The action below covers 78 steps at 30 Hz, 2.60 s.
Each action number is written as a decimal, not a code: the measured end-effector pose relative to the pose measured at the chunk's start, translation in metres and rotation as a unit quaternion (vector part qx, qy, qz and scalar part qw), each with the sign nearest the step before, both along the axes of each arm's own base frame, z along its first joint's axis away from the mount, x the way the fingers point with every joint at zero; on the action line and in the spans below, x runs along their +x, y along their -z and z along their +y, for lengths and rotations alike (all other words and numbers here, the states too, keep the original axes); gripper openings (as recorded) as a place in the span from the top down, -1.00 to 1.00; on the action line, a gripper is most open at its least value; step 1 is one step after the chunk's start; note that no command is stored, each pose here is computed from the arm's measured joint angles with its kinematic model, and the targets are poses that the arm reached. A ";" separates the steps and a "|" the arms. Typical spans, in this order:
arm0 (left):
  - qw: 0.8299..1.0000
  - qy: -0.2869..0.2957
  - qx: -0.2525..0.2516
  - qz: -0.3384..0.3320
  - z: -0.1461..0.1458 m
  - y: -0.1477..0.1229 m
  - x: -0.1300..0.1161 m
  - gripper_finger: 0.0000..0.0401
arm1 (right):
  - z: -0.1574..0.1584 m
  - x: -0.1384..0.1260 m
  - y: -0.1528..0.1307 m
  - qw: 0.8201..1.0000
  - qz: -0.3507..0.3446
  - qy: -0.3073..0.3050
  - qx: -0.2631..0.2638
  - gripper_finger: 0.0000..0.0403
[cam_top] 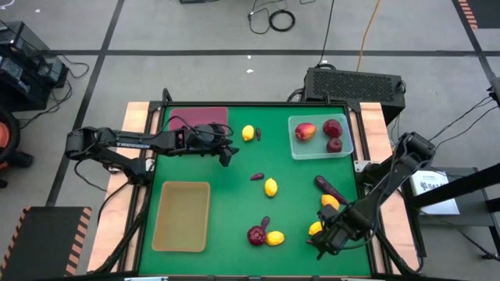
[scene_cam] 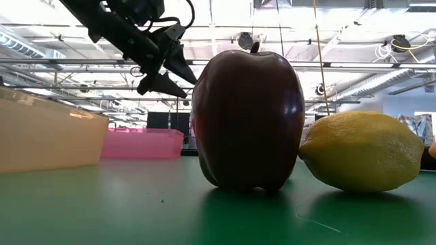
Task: Sort produce into baskets
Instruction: Put the apple into the transparent bin
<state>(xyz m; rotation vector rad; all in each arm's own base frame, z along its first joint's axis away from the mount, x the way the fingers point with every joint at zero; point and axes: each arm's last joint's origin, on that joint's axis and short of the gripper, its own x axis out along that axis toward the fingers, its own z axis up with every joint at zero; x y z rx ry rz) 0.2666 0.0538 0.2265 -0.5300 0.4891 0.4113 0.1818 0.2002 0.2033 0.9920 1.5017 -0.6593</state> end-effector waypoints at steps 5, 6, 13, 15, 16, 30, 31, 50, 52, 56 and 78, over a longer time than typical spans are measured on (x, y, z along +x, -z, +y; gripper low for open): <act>1.000 0.000 0.000 0.000 0.000 0.000 0.000 -0.27 | -0.005 -0.005 0.016 1.000 0.015 0.023 -0.006 -0.64; 1.000 0.000 0.000 0.000 0.000 0.000 0.000 -0.26 | -0.005 -0.005 0.018 1.000 0.014 0.024 -0.002 -0.64; 1.000 0.000 0.000 0.001 0.000 0.000 0.000 -0.27 | -0.007 -0.008 0.027 0.999 0.022 0.026 0.006 -0.57; 1.000 0.002 -0.001 0.001 0.000 0.000 0.000 -0.26 | -0.008 -0.007 0.027 0.999 0.027 0.027 0.012 -0.50; 1.000 0.002 -0.001 0.001 0.000 0.000 0.000 -0.27 | -0.008 -0.007 0.027 0.999 0.030 0.026 0.016 -0.45; 1.000 0.002 -0.001 0.000 0.000 0.000 0.000 -0.26 | -0.059 -0.017 -0.052 0.990 -0.083 0.088 -0.066 -0.38; 1.000 0.002 -0.001 0.000 0.000 0.000 0.000 -0.27 | -0.068 -0.020 -0.059 0.986 -0.100 0.100 -0.093 -0.38; 0.999 -0.026 -0.043 -0.013 0.000 0.000 0.000 -0.26 | -0.231 -0.009 -0.090 0.915 -0.136 0.082 -0.371 -0.38; 0.998 -0.028 -0.047 -0.015 0.000 0.000 0.000 -0.26 | -0.246 -0.006 -0.084 0.921 -0.119 0.070 -0.364 -0.38; 0.998 -0.026 -0.060 -0.017 -0.001 0.000 0.000 -0.26 | -0.273 -0.003 -0.061 0.936 -0.082 0.044 -0.340 -0.38; 0.995 -0.018 -0.094 -0.024 -0.014 0.000 0.002 -0.26 | -0.327 0.001 -0.008 0.971 -0.015 -0.038 -0.237 -0.75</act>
